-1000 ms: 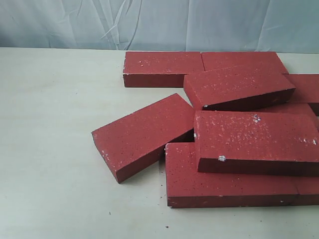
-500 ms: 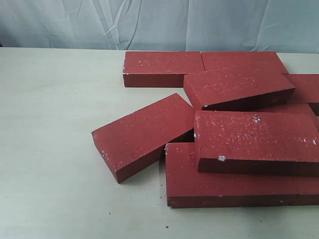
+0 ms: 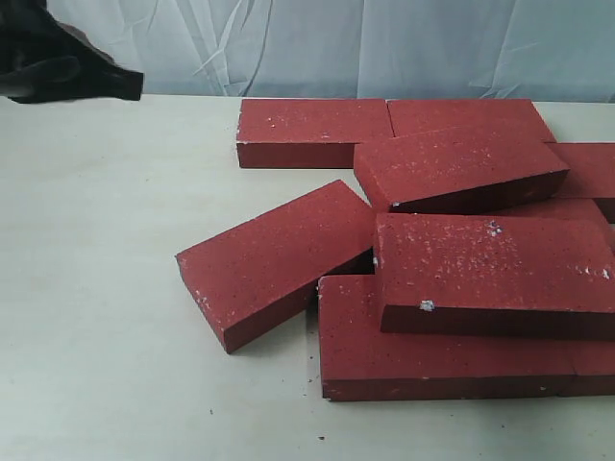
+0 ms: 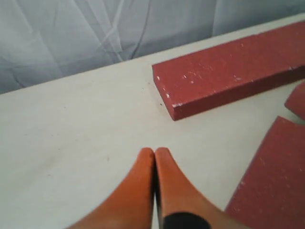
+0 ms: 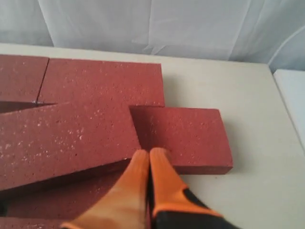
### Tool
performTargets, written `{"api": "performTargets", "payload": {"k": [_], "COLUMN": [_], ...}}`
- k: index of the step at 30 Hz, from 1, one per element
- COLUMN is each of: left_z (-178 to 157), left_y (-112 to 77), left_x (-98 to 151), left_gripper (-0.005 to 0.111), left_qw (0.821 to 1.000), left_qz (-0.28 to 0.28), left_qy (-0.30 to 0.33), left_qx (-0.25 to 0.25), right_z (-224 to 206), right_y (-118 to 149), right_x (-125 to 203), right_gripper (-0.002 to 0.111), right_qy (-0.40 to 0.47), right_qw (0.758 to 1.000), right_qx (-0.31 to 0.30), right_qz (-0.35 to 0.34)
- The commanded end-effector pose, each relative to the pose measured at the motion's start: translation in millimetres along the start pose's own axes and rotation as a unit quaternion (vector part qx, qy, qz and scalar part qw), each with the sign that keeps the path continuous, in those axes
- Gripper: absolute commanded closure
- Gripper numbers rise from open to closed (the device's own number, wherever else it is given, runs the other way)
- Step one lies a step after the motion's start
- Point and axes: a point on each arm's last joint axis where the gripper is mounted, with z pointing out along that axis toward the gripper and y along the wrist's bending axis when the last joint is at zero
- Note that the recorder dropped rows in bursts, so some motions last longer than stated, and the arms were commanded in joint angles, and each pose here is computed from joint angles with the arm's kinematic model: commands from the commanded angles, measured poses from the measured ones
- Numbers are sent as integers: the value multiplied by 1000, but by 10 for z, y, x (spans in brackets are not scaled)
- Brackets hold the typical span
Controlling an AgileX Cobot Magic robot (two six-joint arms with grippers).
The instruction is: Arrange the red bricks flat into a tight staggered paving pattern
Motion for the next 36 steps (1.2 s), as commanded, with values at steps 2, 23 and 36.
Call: {"api": "performTargets", "payload": {"k": [2,23,36], "left_z": [270,933,1191], "left_y": [-235,-1240,-1611], "left_x": [66,361,475], "left_gripper": [107,107,107], "left_qw": [997,954,940], "left_qz": [40,153,164], "left_qy": [59,215,236], "left_qx": [30,139,181], "right_z": [415,914,1463], "right_y": [73,-217,-553], "right_x": [81,481,890], "right_gripper": [109,109,109], "right_qy": [71,277,351], "right_qw": [996,953,936], "right_qx": [-45,71,20], "right_qz": [21,-97,21]}}
